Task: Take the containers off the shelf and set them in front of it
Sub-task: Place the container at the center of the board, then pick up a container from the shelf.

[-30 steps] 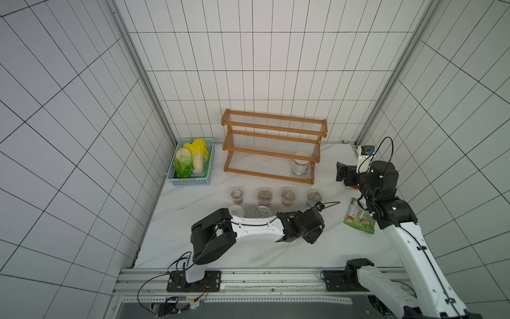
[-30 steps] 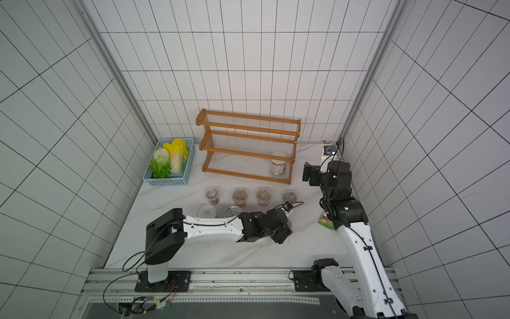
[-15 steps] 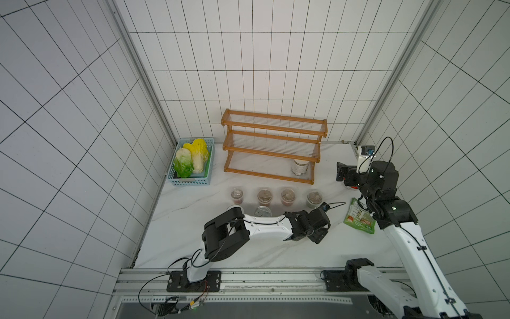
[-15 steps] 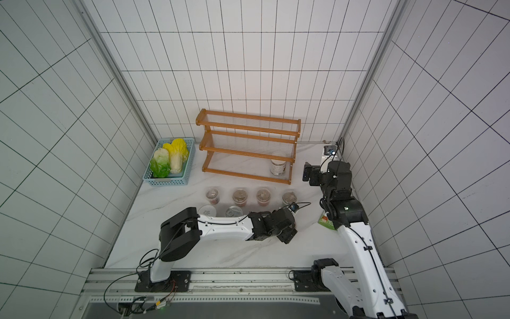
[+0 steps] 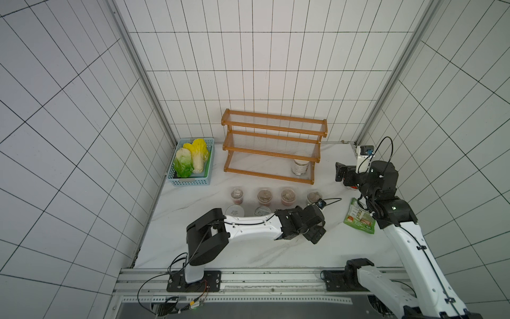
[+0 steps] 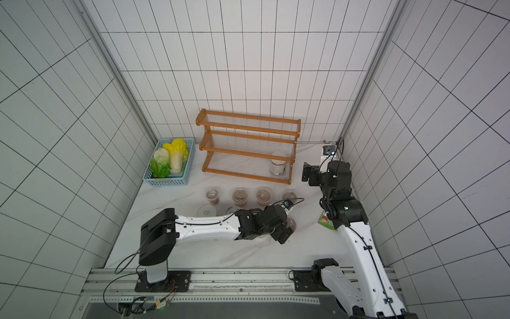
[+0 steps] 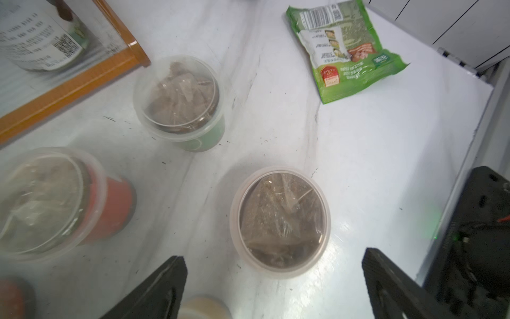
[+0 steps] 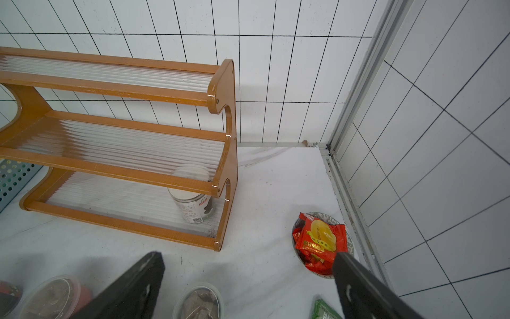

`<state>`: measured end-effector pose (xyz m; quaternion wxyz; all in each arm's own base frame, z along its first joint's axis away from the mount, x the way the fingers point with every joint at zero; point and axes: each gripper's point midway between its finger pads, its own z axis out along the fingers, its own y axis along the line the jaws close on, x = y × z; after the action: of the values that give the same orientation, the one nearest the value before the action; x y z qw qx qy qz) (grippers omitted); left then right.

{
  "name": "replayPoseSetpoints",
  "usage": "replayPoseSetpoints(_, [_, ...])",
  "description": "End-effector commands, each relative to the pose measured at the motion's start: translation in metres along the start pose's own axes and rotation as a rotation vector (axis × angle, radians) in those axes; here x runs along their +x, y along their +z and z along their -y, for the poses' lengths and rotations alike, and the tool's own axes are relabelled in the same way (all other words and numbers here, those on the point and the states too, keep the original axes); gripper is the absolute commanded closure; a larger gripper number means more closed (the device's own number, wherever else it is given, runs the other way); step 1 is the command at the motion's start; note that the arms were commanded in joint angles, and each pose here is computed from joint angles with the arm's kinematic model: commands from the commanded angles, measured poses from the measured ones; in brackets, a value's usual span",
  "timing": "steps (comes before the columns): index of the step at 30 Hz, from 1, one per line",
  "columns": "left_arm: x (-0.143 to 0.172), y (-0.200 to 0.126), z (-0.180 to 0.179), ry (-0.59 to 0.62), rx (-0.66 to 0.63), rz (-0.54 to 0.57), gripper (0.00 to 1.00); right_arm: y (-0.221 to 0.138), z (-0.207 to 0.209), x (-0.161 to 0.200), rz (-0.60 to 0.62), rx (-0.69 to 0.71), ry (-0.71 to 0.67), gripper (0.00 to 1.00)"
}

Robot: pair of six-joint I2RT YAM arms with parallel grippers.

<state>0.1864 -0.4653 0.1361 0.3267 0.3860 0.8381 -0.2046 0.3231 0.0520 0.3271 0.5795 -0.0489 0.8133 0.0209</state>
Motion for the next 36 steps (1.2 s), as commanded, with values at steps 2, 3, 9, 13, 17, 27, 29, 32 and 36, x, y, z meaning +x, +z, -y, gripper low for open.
replayPoseSetpoints(2, [0.000, -0.047, -0.009, -0.012, 0.022, 0.025, 0.02, 0.002, -0.007, -0.001, -0.006, -0.049, 0.020, 0.01])
replayPoseSetpoints(3, [0.003, -0.057, -0.013, -0.019, 0.021, 0.030, 0.02, 0.003, -0.010, 0.000, -0.010, -0.065, 0.025, 0.01])
replayPoseSetpoints(9, [0.026, -0.104, -0.079, -0.109, -0.053, 0.030, 0.02, 0.014, -0.052, 0.018, -0.088, -0.273, 0.109, 0.01])
replayPoseSetpoints(13, [0.033, -0.130, -0.141, -0.214, -0.117, 0.063, 0.02, 0.028, -0.088, 0.039, -0.166, -0.319, 0.075, 0.01])
replayPoseSetpoints(17, [0.035, -0.150, -0.185, -0.281, -0.179, 0.133, 0.02, 0.050, -0.116, 0.055, -0.233, -0.329, 0.120, 0.01])
replayPoseSetpoints(27, [0.043, -0.155, -0.221, -0.420, -0.227, 0.163, 0.01, 0.129, -0.142, 0.095, -0.213, -0.170, 0.185, 0.01])
replayPoseSetpoints(29, [0.047, -0.154, -0.223, -0.435, -0.227, 0.159, 0.02, 0.148, -0.142, 0.104, -0.218, -0.127, 0.164, 0.01])
replayPoseSetpoints(32, [0.052, -0.154, -0.228, -0.452, -0.232, 0.154, 0.02, 0.173, -0.137, 0.113, -0.226, -0.069, 0.124, 0.01])
replayPoseSetpoints(36, [0.055, -0.154, -0.230, -0.467, -0.230, 0.155, 0.02, 0.200, -0.126, 0.119, -0.214, 0.001, 0.077, 0.01])
